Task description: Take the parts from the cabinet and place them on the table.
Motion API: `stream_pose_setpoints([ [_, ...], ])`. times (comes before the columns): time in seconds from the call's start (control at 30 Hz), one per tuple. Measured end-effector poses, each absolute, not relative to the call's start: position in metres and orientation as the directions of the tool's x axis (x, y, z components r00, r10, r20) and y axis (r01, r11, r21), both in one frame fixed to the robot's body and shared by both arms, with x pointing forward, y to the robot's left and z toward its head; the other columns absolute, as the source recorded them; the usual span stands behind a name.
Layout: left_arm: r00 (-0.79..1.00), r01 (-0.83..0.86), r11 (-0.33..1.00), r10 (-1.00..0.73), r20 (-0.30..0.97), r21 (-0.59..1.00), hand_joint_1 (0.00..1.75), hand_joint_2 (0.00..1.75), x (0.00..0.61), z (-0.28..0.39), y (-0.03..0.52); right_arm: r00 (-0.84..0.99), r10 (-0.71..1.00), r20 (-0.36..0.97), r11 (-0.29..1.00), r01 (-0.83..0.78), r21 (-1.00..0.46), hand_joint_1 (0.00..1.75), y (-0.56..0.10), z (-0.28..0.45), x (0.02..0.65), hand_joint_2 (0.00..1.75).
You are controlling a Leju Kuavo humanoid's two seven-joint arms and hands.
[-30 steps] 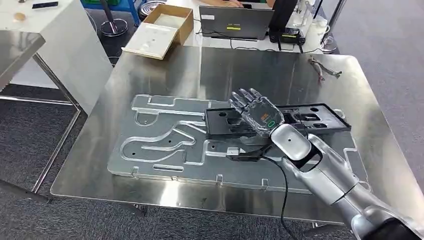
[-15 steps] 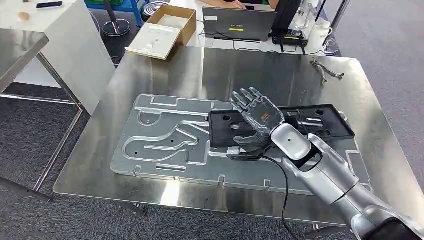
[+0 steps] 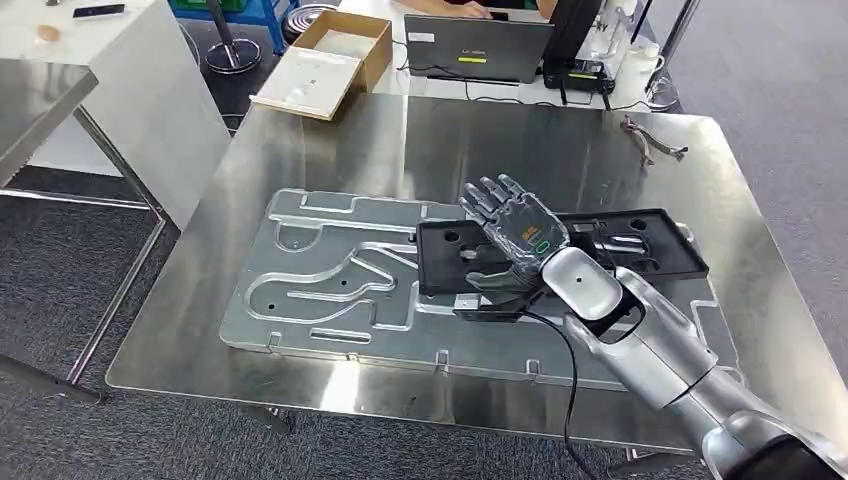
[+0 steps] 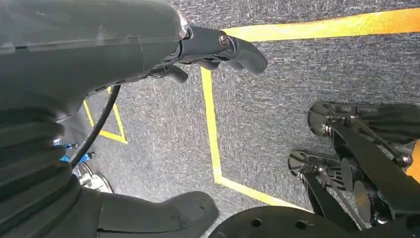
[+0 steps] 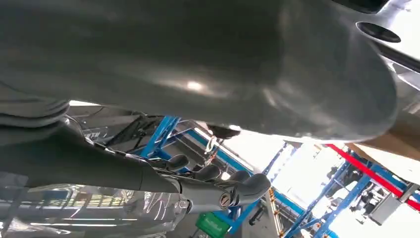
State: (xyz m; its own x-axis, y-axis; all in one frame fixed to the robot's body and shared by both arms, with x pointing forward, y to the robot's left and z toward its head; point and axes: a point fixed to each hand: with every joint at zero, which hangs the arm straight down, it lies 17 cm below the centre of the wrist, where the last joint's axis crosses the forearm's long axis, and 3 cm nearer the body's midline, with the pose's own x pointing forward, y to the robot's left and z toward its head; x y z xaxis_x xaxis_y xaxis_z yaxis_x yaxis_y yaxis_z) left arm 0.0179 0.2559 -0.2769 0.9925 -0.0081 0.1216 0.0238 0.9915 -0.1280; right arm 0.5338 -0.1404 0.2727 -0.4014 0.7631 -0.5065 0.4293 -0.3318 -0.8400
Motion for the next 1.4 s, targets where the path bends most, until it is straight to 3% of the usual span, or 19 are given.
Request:
stream_pose_setpoints([
  [0.4,0.984,0.169,0.977,-0.159,0.083,-0.129,0.00,0.00,-0.004,-0.278,0.252,-0.467,0.743,-0.480,-0.192,0.538,-0.821,0.00,-0.103,0.300,0.487,0.00],
  [0.9,0.959,0.281,0.949,-0.274,0.067,-0.139,0.00,0.00,-0.021,-0.278,0.245,-0.447,0.773,-0.451,-0.155,0.556,-0.817,0.00,-0.111,0.299,0.472,0.00],
  [1.4,0.906,0.422,0.897,-0.418,0.064,-0.132,0.00,0.00,-0.030,-0.278,0.244,-0.489,0.788,-0.374,0.008,0.616,-0.788,0.00,-0.110,0.313,0.419,0.00],
])
